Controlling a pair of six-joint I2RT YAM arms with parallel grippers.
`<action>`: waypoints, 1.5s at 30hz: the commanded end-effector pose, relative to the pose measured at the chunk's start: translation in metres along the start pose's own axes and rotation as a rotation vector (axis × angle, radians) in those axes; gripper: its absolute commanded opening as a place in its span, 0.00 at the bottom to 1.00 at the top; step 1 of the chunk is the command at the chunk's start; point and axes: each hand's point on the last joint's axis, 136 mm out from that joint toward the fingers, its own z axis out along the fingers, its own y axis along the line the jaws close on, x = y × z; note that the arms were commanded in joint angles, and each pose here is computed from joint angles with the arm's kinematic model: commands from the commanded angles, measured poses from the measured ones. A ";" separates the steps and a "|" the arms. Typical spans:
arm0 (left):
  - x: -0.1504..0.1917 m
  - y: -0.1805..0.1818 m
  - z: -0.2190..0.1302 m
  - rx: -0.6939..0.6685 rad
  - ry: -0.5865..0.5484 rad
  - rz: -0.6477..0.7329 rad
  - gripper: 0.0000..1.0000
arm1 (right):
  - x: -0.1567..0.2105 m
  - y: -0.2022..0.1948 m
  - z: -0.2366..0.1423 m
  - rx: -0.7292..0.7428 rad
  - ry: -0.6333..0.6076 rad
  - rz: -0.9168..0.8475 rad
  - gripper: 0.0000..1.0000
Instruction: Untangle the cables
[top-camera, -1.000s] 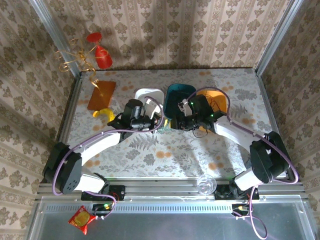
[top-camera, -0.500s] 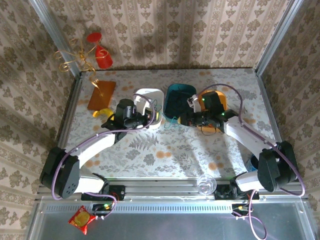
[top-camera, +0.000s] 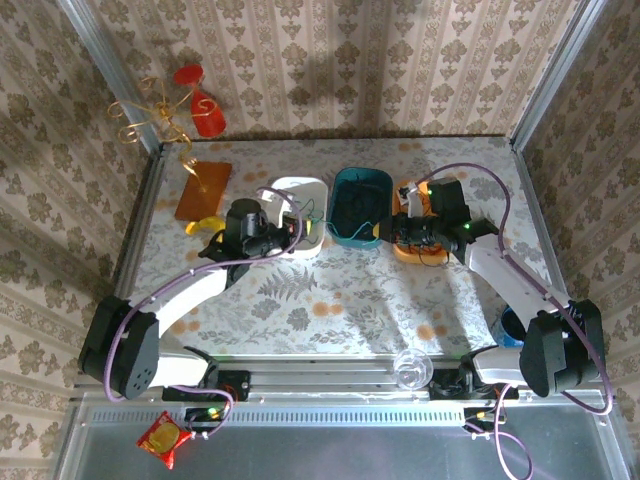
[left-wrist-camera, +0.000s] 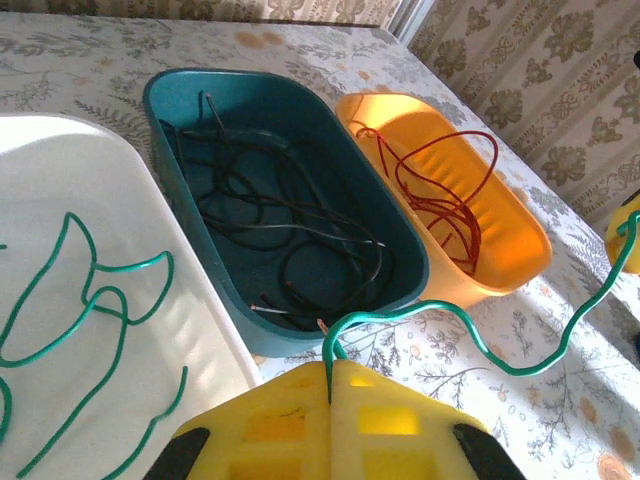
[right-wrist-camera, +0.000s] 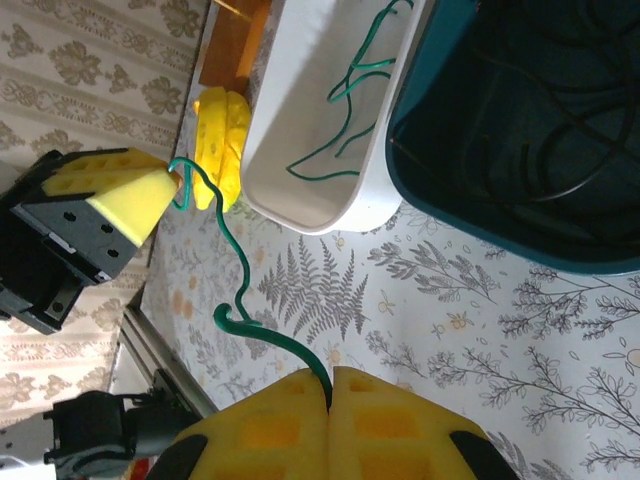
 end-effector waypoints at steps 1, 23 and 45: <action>-0.007 0.022 -0.010 -0.097 -0.049 -0.025 0.00 | -0.030 0.003 -0.004 0.055 -0.090 0.010 0.00; -0.001 0.088 -0.066 -0.598 -0.149 -0.095 0.94 | -0.076 0.035 0.136 0.120 0.106 -0.061 0.00; -0.004 0.118 -0.142 -0.978 -0.183 -0.057 1.00 | -0.063 0.026 0.167 0.177 0.173 -0.152 0.48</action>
